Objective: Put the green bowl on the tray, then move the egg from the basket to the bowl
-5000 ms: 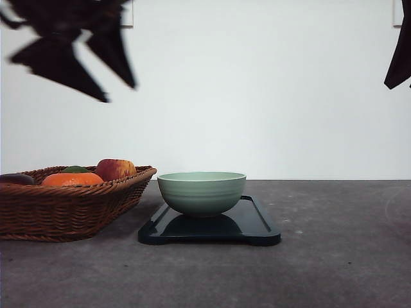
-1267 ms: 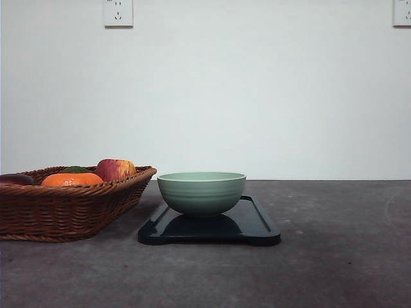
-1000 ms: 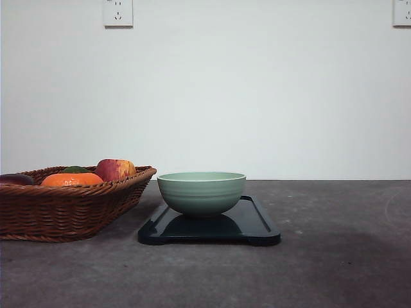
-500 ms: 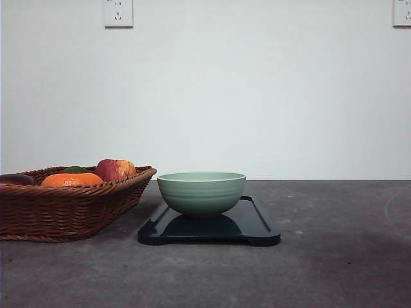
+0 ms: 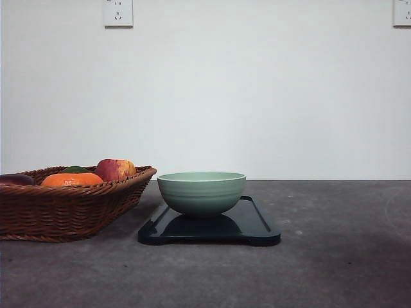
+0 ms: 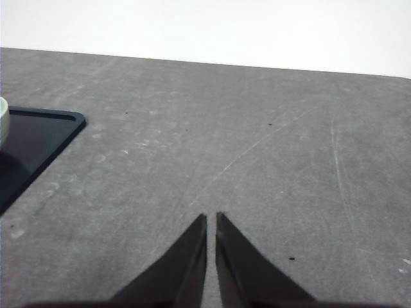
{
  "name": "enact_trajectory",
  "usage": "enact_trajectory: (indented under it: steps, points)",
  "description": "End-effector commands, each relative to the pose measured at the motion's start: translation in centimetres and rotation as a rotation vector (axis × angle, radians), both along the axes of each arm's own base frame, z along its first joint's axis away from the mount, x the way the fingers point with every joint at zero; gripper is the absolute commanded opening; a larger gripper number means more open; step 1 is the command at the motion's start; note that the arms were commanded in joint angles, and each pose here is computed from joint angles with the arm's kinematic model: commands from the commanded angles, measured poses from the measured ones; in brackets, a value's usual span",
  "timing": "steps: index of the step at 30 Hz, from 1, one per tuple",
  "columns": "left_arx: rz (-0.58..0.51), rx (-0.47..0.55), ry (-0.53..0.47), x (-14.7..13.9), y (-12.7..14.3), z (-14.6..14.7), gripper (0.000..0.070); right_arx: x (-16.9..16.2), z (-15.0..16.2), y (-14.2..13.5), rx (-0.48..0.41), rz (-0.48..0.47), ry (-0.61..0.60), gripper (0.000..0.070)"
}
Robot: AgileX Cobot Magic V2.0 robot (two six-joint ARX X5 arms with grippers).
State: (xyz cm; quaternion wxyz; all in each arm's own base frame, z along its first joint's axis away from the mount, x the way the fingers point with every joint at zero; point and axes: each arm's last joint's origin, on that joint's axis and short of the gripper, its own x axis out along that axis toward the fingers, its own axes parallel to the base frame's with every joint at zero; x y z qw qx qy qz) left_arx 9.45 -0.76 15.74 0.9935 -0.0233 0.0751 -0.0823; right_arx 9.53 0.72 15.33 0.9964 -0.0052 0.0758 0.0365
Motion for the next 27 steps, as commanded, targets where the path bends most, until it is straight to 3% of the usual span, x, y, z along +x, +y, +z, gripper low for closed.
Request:
enact_trajectory:
  steps: [1,27]
  points:
    - [0.0,0.01,0.022,0.07,0.01,-0.69,0.0,0.05,-0.09,-0.02,-0.008,-0.003,-0.004,0.0018]
    - [0.0,0.01,0.022,0.07,0.01,-0.69,0.0,0.05,-0.09,-0.02,-0.008,-0.003,-0.004,0.0019]
